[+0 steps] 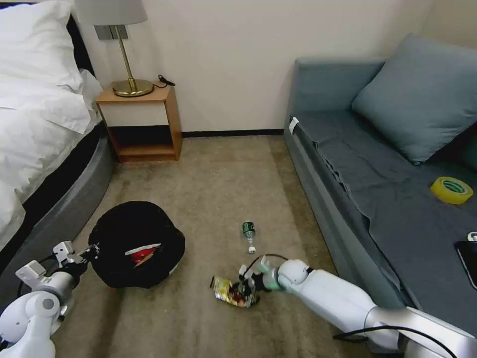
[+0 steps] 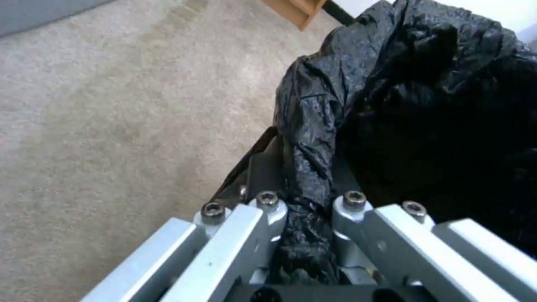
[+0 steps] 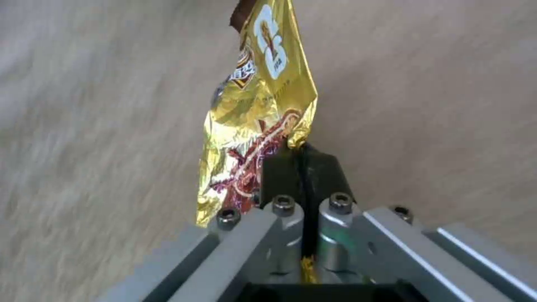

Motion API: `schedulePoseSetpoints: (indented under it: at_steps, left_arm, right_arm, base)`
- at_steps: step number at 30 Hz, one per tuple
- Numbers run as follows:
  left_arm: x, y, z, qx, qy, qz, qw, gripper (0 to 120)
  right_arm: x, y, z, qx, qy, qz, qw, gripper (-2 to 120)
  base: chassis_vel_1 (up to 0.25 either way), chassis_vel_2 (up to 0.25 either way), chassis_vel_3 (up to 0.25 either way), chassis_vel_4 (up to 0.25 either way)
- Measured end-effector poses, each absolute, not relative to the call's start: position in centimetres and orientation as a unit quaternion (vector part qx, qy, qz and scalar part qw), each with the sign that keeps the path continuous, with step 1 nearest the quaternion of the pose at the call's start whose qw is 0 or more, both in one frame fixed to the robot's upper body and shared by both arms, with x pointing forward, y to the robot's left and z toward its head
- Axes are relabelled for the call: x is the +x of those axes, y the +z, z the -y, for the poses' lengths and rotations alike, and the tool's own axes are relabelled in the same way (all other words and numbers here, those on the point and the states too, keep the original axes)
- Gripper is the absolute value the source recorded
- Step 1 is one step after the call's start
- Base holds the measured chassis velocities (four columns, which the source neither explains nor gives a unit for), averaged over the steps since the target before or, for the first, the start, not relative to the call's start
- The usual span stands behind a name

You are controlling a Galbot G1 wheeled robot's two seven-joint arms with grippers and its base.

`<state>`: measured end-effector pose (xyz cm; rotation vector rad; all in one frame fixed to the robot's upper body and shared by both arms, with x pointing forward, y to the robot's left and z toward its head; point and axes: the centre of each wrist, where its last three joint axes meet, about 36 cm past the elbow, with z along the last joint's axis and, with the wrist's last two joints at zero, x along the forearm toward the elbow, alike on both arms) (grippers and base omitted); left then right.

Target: Pick up the trash bin, then pick up the garbage on the floor and place it into the trash bin.

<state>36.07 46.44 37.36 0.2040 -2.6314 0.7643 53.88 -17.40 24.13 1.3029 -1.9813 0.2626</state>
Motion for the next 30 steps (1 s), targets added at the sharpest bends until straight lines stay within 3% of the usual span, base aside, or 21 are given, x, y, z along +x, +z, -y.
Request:
schedulePoseSetpoints:
  at_steps: [3, 9, 11, 15, 21, 30]
  left_arm:
    - [36.3, 37.4, -46.0, 0.068, 0.272, 0.939, 0.199, 5]
    - [37.5, 37.7, -44.5, 0.050, 0.269, 0.938, 0.212, 5]
    - [37.6, 37.7, -44.4, 0.049, 0.268, 0.938, 0.212, 5]
    - [39.1, 38.2, -43.3, 0.033, 0.271, 0.937, 0.220, 5]
    - [40.6, 38.5, -41.7, 0.006, 0.291, 0.928, 0.233, 5]
    - [41.4, 39.2, -40.4, -0.016, 0.311, 0.918, 0.244, 5]
  right_arm:
    - [55.3, 25.8, 17.8, 0.496, 0.095, 0.790, 0.348, 0]
    - [61.0, 34.7, 18.6, 0.446, 0.078, 0.858, 0.242, 0]
    - [61.6, 35.7, 18.7, 0.441, 0.076, 0.864, 0.230, 0]
    - [64.7, 44.8, 18.1, 0.400, 0.034, 0.909, 0.110, 0]
    - [62.4, 49.9, 14.6, 0.429, -0.028, 0.902, 0.040, 0]
    - [55.7, 49.9, 7.0, 0.517, -0.082, 0.852, 0.017, 0]
  base:
    - [0.000, 0.000, 0.000, 0.000]
    - [0.000, 0.000, 0.000, 0.000]
    - [0.000, 0.000, 0.000, 0.000]
    - [0.000, 0.000, 0.000, 0.000]
    - [0.000, 0.000, 0.000, 0.000]
    - [0.000, 0.000, 0.000, 0.000]
